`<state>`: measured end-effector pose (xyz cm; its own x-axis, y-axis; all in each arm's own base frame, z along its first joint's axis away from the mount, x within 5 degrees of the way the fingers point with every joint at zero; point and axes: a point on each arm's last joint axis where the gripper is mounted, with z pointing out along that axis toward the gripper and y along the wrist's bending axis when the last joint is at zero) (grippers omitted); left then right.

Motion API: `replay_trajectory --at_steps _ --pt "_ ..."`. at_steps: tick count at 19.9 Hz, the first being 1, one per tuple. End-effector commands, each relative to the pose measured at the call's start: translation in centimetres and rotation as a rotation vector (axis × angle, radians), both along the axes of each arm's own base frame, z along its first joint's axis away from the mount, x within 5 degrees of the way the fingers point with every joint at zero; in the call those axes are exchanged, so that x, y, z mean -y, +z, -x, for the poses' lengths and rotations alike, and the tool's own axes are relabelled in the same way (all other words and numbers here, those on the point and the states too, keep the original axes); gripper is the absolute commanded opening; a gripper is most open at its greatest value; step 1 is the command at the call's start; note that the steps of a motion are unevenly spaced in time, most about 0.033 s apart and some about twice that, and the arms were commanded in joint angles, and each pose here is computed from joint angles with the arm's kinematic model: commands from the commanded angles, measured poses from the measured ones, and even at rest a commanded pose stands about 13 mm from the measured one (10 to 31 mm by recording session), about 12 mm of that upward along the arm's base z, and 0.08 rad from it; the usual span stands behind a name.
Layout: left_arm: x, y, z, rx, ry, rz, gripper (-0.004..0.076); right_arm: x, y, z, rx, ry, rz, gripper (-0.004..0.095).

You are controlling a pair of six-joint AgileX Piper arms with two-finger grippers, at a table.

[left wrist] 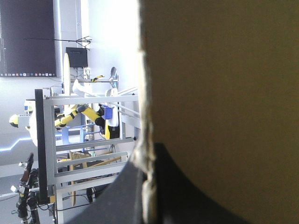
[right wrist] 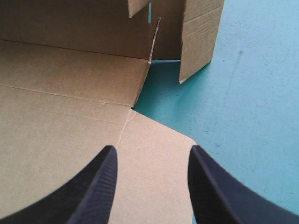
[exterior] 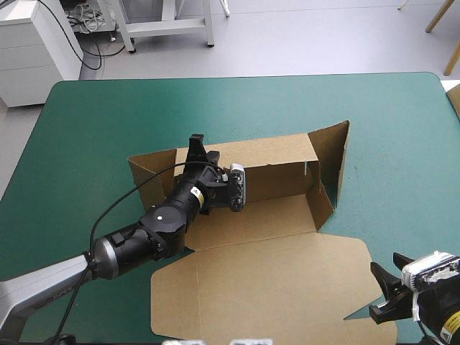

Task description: Fold the box

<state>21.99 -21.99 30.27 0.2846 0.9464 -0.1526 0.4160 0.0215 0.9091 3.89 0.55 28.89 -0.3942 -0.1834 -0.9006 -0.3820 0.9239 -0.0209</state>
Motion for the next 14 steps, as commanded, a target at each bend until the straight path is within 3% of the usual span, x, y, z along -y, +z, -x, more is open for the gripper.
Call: replay_trajectory --at_steps 1,6,9,11,14 --pt "-0.5 1.7 -0.4 0.056 -0.02 0.032 -0.0008 0.1 1.3 -0.3 0.086 -0.01 -0.008 0.0445" --pt "-0.1 2.2 -0.4 0.127 -0.103 -0.013 -0.0008 0.3 1.4 -0.4 0.077 -0.074 -0.067 0.0501" --pt "-0.2 2.1 -0.4 0.118 -0.089 -0.006 -0.0008 0.4 1.4 -0.5 0.079 -0.079 -0.063 0.0501" --pt "-0.2 2.1 -0.4 0.115 -0.077 0.003 -0.0008 0.3 1.7 -0.6 0.048 -0.111 -0.121 0.0501" --pt "-0.2 2.1 -0.4 0.106 -0.071 0.025 -0.0008 0.2 3.5 -1.0 0.025 -0.125 -0.099 0.0501"
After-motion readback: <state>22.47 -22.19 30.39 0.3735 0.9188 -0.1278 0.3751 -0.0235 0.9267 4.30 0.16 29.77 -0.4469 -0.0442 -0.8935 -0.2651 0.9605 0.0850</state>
